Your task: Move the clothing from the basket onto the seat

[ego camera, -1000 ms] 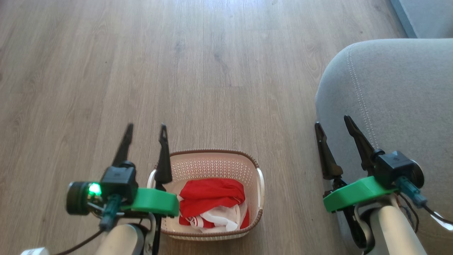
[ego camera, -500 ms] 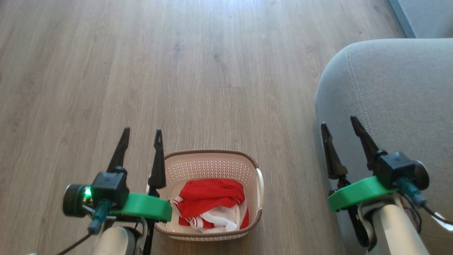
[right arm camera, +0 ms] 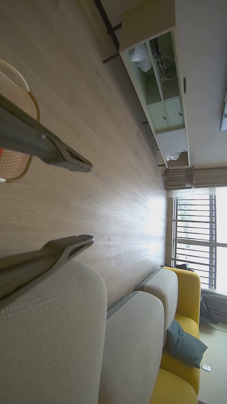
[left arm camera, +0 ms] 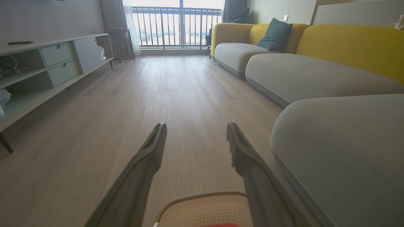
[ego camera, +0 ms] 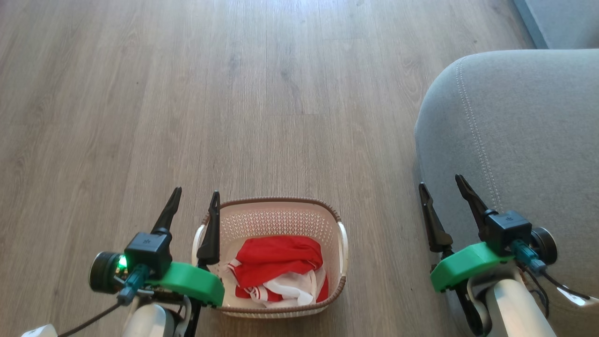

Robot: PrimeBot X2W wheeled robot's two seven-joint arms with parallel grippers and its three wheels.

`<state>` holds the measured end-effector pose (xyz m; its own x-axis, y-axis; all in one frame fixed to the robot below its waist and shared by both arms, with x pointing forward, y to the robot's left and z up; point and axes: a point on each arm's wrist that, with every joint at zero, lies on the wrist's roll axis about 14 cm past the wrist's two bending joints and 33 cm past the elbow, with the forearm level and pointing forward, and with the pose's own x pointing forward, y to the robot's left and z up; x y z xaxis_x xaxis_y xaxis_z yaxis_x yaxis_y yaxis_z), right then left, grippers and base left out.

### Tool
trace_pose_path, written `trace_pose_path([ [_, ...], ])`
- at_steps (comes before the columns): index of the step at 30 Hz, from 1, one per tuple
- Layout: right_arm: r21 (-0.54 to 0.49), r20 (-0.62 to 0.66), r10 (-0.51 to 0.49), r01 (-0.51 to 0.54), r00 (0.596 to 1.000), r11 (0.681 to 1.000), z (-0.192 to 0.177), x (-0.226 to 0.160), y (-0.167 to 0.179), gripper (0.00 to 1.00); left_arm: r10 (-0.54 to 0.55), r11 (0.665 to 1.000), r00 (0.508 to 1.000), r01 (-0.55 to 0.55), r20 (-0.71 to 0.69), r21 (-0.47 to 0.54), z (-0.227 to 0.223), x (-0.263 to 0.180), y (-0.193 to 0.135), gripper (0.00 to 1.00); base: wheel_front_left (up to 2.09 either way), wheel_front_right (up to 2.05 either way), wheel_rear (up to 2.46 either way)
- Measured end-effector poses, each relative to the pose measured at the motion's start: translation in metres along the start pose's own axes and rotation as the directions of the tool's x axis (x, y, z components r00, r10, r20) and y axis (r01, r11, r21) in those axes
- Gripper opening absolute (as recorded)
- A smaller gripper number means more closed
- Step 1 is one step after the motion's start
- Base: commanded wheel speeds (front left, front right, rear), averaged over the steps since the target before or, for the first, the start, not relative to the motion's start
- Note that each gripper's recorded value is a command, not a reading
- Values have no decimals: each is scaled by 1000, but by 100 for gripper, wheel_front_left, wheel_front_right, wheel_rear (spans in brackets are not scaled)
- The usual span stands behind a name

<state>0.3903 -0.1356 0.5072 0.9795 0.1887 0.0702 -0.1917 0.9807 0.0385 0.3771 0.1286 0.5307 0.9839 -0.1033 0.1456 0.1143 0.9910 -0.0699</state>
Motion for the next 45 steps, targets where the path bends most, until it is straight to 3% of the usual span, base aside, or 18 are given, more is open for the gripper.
trace_pose_path([
  [15, -1, -7, -6, 6, 1000, 1000, -2, 3, -3, 100, -4, 1000, 999, 4, -38, -19, -12, 1, -2, 100, 0, 0, 0],
  [21, -10, -92, -50, 50, 994, 999, -31, 0, -19, 100, -65, 998, 983, 67, -172, 6, -58, -1, -14, 100, 0, 0, 0],
  [27, -16, -159, -83, 82, 984, 997, -55, 7, -33, 100, -193, 978, 929, 210, -314, 19, -109, 4, -37, 100, 0, 0, 0],
  [36, -23, -312, -143, 144, 939, 989, -115, 6, -59, 100, -388, 880, 774, 472, -500, 48, -195, 24, -63, 100, 0, 0, 0],
  [45, 4, -453, -194, 219, 870, 976, -172, -9, -77, 100, -497, 725, 577, 686, -648, 56, -291, 39, -71, 100, 0, 0, 0],
])
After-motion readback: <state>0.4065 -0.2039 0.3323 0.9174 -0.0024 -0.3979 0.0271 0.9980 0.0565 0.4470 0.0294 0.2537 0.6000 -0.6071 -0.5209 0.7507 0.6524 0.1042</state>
